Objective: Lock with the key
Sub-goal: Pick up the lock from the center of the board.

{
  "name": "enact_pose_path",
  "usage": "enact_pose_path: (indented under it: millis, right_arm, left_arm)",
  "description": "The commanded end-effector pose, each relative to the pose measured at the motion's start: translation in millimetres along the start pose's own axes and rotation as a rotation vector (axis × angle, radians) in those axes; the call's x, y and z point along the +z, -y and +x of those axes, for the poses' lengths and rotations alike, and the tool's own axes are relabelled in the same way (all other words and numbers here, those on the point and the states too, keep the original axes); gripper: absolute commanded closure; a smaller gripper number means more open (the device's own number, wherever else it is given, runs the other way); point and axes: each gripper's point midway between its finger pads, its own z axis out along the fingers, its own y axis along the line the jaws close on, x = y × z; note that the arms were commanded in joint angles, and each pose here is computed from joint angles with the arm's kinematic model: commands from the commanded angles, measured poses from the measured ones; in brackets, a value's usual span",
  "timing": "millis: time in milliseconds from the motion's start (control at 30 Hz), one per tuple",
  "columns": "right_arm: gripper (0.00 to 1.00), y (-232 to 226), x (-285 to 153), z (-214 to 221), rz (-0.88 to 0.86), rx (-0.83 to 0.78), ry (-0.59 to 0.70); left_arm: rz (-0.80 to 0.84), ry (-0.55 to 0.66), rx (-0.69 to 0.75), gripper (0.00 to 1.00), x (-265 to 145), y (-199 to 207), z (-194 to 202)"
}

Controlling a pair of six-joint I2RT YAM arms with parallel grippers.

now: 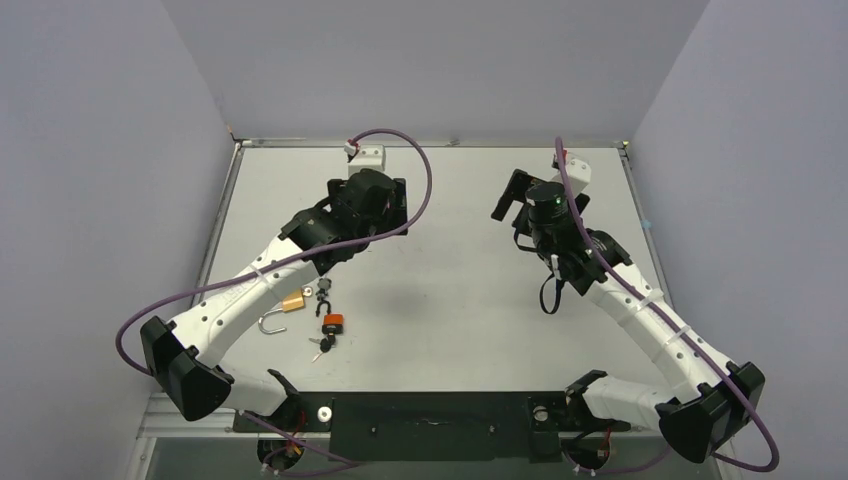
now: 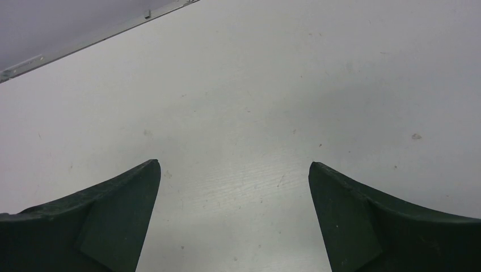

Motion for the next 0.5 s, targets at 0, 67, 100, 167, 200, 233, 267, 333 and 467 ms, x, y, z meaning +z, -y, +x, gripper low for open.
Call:
enact_pose_path:
  millis: [0,67,100,167,200,233,267,333,467]
  right_arm:
    - [0.00,-11,-4,-26,-0.014,0.029,0.070]
    - [0.00,-13,-2,-24,-0.022,0.029,0.058]
    - [0.00,-14,-2,-22,-0.027,0.031,0.054]
    - [0.00,-14,0,-19,-0.029,0.033,0.047]
    - [0.00,-14,0,-19,-0.031,0.035,0.049]
    - [0.00,-14,0,-18,-0.033,0.037,0.048]
    - [0.00,-15,0,-18,-0.035,0.040,0.050]
    - [0.00,-14,-1,-18,-0.038,0.043,0.052]
    - [0.00,-15,1,-14,-0.045,0.037,0.044]
  left_arm:
    - [-0.076,0.078,-0.040,0.18,-12,-23,-24]
    - [-0.113,0.058,-0.053,0.18,-9,-34,-19]
    - [-0.121,0.047,-0.063,0.18,-7,-38,-18]
    - [-0.125,0.024,-0.080,0.18,-3,-44,-13]
    - [-0.128,0.016,-0.087,0.18,-2,-46,-10]
    - [-0.133,0.013,-0.092,0.18,-1,-48,-9]
    - [-0.139,0.009,-0.098,0.18,0,-50,-7]
    - [-0.149,0.002,-0.108,0.18,1,-54,-5]
    - [-0.186,-0.027,-0.151,0.18,8,-67,4]
